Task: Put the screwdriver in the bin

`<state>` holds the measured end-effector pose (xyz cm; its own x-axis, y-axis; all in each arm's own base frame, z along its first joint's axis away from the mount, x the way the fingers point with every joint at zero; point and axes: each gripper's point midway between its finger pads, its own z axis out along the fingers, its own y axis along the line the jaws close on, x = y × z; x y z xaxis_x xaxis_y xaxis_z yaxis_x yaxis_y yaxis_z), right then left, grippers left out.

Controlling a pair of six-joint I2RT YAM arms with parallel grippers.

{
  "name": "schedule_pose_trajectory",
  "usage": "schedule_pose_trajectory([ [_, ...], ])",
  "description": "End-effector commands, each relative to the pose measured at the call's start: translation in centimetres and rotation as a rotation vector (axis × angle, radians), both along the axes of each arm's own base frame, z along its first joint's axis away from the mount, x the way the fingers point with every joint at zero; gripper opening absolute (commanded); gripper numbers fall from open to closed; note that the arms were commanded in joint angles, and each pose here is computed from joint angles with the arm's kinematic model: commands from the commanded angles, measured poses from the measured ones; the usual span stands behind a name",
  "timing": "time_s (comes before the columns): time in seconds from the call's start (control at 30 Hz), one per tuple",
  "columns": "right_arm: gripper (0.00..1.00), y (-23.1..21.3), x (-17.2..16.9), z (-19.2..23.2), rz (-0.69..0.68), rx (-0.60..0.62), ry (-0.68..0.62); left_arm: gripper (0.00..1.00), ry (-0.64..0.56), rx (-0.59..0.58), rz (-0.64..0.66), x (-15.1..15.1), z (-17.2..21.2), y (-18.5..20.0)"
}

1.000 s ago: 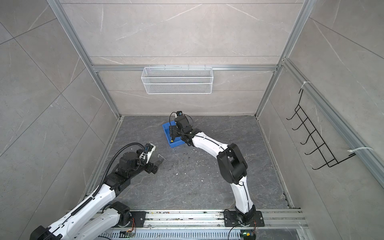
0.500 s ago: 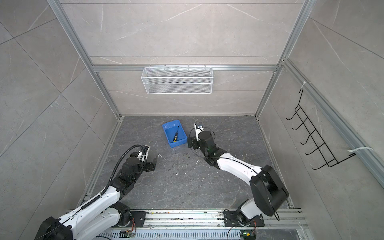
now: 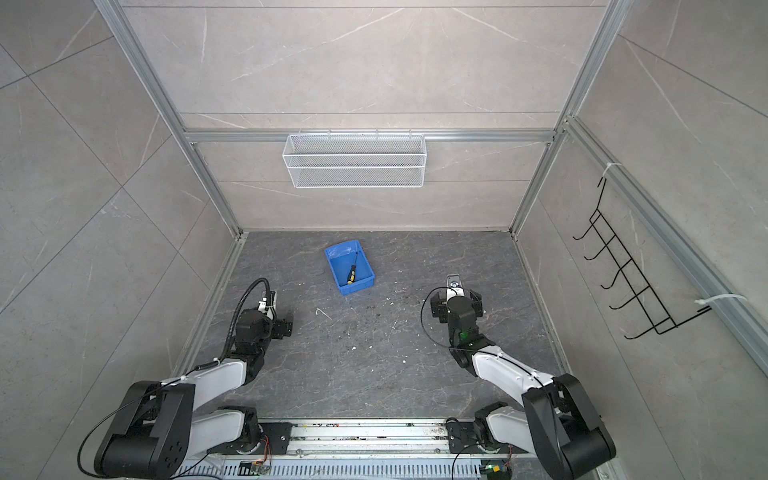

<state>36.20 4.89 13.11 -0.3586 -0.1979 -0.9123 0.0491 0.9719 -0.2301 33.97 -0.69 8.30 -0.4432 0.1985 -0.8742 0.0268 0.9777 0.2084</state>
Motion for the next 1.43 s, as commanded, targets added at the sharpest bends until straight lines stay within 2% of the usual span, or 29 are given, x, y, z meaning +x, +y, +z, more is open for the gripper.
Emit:
schedule_pose_trajectory([
  [0.0,0.99,-0.5,1.0,-0.5,-0.009,-0.011,-0.063,1.0,-0.137,-0.081,0.022,2.4,3.3,0.5],
  [0.07,0.98,-0.8,1.4,-1.5,-0.015,0.018,-0.081,1.0,-0.145,-0.142,0.021,3.0,3.2,1.0],
  [0.37,0.99,-2.6,1.9,-3.4,0.013,0.164,-0.064,1.0,-0.092,-0.183,0.057,4.3,0.4,2.2],
  [0.4,0.99,-2.7,2.1,-3.2,0.014,0.164,-0.091,1.0,-0.095,-0.185,0.067,4.5,0.4,2.4],
  [0.47,0.99,-2.7,2.2,-3.9,0.005,0.169,-0.02,1.0,-0.071,-0.205,0.092,4.6,0.2,3.0],
  [0.6,0.99,-2.9,2.5,-3.9,0.009,0.179,-0.013,1.0,-0.073,-0.214,0.092,4.7,0.2,3.2],
  [1.4,0.99,-2.9,2.6,-3.8,0.008,0.175,-0.025,1.0,-0.074,-0.211,0.096,4.6,0.2,3.2],
])
